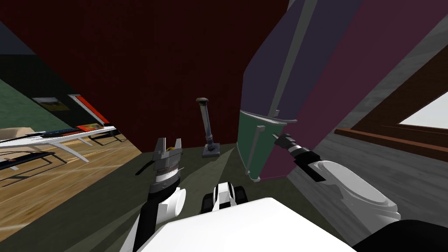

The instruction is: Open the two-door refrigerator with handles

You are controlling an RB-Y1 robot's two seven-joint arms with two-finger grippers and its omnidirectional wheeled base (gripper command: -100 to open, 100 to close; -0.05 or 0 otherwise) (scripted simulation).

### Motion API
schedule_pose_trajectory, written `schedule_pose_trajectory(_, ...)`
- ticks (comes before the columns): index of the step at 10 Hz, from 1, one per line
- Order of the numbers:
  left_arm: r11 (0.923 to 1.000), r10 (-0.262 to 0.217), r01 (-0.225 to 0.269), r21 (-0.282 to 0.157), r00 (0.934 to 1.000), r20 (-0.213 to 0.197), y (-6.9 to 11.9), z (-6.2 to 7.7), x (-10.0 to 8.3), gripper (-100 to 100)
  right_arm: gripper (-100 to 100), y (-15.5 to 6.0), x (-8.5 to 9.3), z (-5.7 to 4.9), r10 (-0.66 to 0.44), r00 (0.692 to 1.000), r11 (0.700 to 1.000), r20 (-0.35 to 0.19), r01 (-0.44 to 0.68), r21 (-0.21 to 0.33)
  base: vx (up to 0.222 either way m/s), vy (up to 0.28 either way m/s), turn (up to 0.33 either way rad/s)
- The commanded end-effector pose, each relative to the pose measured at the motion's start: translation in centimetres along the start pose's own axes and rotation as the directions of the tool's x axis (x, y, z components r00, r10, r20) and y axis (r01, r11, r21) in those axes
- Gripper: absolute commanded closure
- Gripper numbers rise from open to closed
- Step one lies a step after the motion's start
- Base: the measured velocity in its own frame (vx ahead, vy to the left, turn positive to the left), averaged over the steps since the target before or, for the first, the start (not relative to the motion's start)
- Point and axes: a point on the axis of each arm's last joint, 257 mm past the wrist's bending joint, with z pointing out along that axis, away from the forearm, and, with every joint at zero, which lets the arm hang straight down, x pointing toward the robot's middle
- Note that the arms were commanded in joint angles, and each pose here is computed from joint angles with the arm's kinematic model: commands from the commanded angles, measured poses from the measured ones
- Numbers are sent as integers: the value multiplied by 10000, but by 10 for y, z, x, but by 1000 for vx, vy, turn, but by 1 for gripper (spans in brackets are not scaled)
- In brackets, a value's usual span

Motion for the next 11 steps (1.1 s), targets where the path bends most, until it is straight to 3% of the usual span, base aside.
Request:
schedule_pose_trajectory(1, 10000, 0, 0, 0, 10000, 1, 0, 0, 0, 0, 100, -11, 47, -2, -285, 9939, 9994, -1067, 302, 141, -25, 244, 197)
schedule_pose_trajectory(2, 10000, -3, 3, 2, 10000, 2, 0, 0, 0, 0, 100, -13, 50, -3, -283, 9927, 9993, -1168, 308, 198, -19, 247, 179)
schedule_pose_trajectory(3, 10000, -1, 1, 2, 10000, 1, 0, 0, 0, 0, 100, -17, 83, -10, -441, 9807, 9986, -1902, 487, 194, -16, 276, 298)
schedule_pose_trajectory(4, 10000, -3, 3, 2, 10000, 1, 0, 0, 0, 0, 100, -18, 85, -10, -439, 9796, 9985, -1963, 494, 229, -2, 238, 178)
schedule_pose_trajectory(5, 10000, -1, 1, 1, 10000, 1, 0, 0, 0, 0, 100, -24, 117, -19, -594, 9626, 9975, -2645, 673, 210, 11, 268, 240)
schedule_pose_trajectory(6, 10000, -2, 2, 1, 10000, 1, 0, 0, 0, 0, 100, -26, 119, -19, -590, 9598, 9973, -2744, 689, 267, 21, 248, 147)
schedule_pose_trajectory(7, 10000, 0, 0, 1, 10000, 1, 0, 0, 0, 0, 100, -33, 150, -30, -736, 9373, 9958, -3407, 875, 254, 62, 287, 236)
schedule_pose_trajectory(8, 10000, -2, 2, 1, 10000, 1, 0, 0, 0, 0, 100, -34, 152, -31, -730, 9337, 9955, -3505, 895, 310, 30, 247, 160)
schedule_pose_trajectory(9, 10000, 0, 0, 1, 10000, 1, 0, 0, 0, 0, 100, -42, 182, -43, -865, 9063, 9937, -4138, 1084, 298, 12, 255, 267)
schedule_pose_trajectory(11, 10000, 0, 0, 1, 10000, 1, 0, 0, 0, 0, 100, -43, 183, -43, -863, 9050, 9935, -4166, 1092, 314, 13, 172, 136)
